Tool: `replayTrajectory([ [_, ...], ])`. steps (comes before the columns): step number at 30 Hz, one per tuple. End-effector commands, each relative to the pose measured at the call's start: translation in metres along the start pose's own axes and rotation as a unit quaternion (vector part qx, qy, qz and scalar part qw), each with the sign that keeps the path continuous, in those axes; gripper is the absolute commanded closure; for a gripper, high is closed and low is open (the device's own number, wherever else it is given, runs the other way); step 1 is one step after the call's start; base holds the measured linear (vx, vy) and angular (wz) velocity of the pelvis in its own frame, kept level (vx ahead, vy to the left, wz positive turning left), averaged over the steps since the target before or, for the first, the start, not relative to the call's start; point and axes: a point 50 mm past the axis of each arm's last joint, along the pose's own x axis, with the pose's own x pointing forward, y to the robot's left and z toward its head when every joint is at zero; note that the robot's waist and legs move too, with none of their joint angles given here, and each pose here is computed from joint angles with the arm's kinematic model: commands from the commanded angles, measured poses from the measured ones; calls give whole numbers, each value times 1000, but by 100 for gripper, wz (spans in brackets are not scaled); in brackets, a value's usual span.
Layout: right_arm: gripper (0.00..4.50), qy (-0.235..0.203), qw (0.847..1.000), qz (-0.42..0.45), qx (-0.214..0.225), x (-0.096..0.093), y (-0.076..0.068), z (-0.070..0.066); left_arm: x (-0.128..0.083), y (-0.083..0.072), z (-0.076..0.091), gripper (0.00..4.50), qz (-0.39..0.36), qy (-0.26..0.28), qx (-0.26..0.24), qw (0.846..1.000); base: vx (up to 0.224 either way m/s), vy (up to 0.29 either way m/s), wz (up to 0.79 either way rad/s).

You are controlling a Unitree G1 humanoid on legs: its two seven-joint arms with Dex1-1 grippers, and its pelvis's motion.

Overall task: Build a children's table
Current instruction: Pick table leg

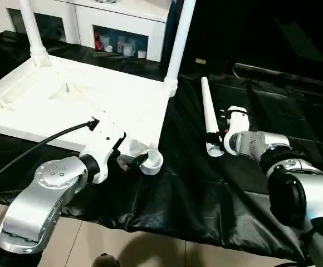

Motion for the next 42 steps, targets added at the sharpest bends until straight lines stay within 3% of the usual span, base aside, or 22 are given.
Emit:
replayTrajectory([
  [1, 207, -8, 999, -7, 32, -4, -14, -1, 8, 0, 6, 0, -3, -15, 8, 1000, 0, 0, 0],
  [7, 207, -50, 996, 28, 73, -12, -24, 12, 25, 3, 17, 0, -4, -45, 2, 999, 0, 0, 0],
  [10, 213, -93, 989, 60, 102, -19, -34, 19, 43, 6, 26, 0, -6, -66, -11, 998, 0, 0, 0],
  [14, 241, -119, 981, 97, 119, -23, -40, 17, 55, 7, 34, 0, -4, -86, -32, 996, 0, 0, 0],
  [15, 249, -164, 966, 139, 145, -29, -45, 15, 64, 7, 40, 0, -4, -98, -47, 994, 0, 0, 0],
  [18, 282, -187, 955, 170, 155, -34, -48, 6, 71, 8, 43, 0, -2, -102, -60, 993, 0, 0, 0],
  [22, 310, -182, 958, 179, 133, -41, -49, -11, 77, 6, 43, 0, -9, -102, -56, 993, 0, 0, 0],
  [25, 323, -202, 958, 178, 103, -47, -46, -11, 79, 4, 41, 0, -17, -97, -39, 994, 0, 0, 0],
  [30, 285, -220, 953, 193, 81, -50, -33, 4, 79, 3, 33, 0, -19, -78, 0, 997, 0, 0, 0],
  [31, 285, -224, 953, 188, 73, -47, -25, 17, 77, 4, 28, 0, -16, -68, 10, 997, 0, 0, 0],
  [32, 254, -223, 955, 182, 65, -45, -21, 24, 75, 4, 26, 0, -15, -63, 14, 998, 0, 0, 0],
  [33, 254, -222, 957, 177, 60, -43, -19, 27, 74, 4, 24, 0, -14, -61, 16, 998, 0, 0, 0],
  [36, 243, -203, 970, 134, 26, -36, -16, 33, 70, 3, 21, 0, -15, -56, 18, 998, 0, 0, 0],
  [38, 207, -182, 979, 93, -10, -28, -12, 37, 63, 3, 16, 0, -18, -48, 21, 998, 0, 0, 0],
  [42, 181, -169, 982, 76, -30, -21, -4, 42, 52, 3, 12, 0, -12, -38, 26, 999, 0, 0, 0],
])
